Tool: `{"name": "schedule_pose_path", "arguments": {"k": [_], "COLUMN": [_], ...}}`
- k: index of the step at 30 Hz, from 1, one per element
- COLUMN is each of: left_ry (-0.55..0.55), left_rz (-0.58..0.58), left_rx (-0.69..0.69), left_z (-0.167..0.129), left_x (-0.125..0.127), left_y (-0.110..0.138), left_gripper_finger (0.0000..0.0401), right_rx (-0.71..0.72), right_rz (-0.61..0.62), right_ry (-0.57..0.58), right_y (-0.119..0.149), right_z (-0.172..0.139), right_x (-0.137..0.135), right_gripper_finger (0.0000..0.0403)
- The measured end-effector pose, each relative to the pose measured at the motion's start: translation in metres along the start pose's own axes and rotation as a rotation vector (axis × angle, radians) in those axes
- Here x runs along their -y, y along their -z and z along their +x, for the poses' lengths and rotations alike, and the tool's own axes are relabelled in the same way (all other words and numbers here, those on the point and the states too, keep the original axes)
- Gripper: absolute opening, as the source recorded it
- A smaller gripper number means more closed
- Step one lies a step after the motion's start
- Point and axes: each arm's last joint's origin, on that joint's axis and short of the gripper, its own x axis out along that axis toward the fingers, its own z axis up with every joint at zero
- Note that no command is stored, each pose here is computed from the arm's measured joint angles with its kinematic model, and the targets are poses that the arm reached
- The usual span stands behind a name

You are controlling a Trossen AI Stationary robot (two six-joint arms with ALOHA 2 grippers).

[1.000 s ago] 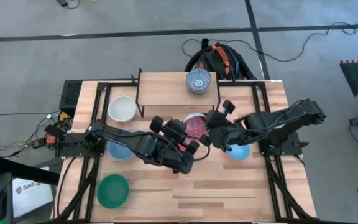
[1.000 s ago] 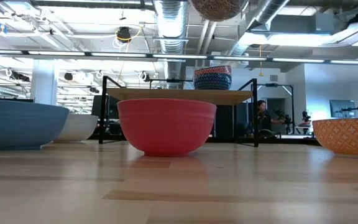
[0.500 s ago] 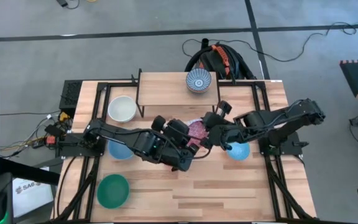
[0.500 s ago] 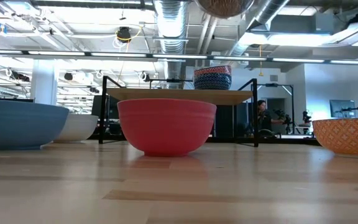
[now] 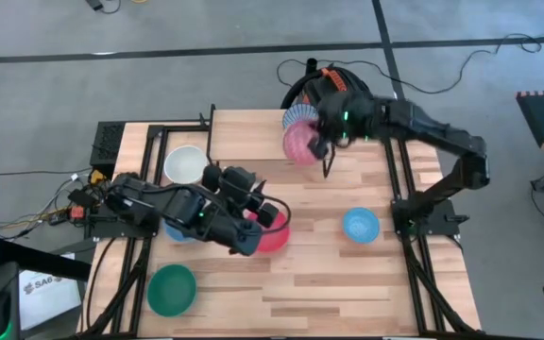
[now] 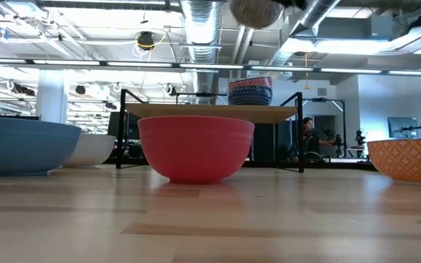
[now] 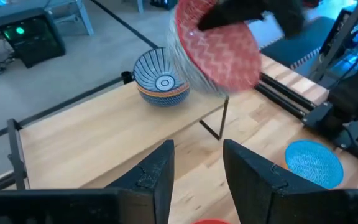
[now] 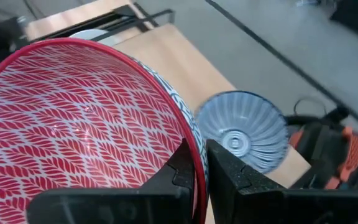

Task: Place and stack bowls onto a shelf
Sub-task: Stack the red patterned bowl on top of the blue patterned bowl on the shelf

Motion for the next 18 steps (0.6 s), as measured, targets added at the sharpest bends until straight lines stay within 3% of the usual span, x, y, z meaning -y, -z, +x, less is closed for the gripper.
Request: {"name": "schedule_pose_path", "arguments": {"k": [9,14,18], "left_ry": [-0.019,-0.024,-0.035], "left_rz": [-0.002,-0.005,0.004], "left_rx": [-0.023,-0.051,-0.063], "left_z": [0.005,0.012,0.015], "left_x": [-0.001,-0.003,-0.005], "left_y": [0.005,0.003,0.002], "left_gripper_finger": [0.0122,0.0122,0.0122], "right_rx": [-0.083,-0.183,-0.215], "right_rz": [0.193,0.23,0.235], "right_ry": [-0.032,-0.01,0.011], "right_y": [-0.01,-0.002,0.002], "right_z": [0.059,0.093,0.103], "right_x": [0.075,0.093,0.102], "right_gripper_finger": [0.0047,0.0047,0.0047]}}
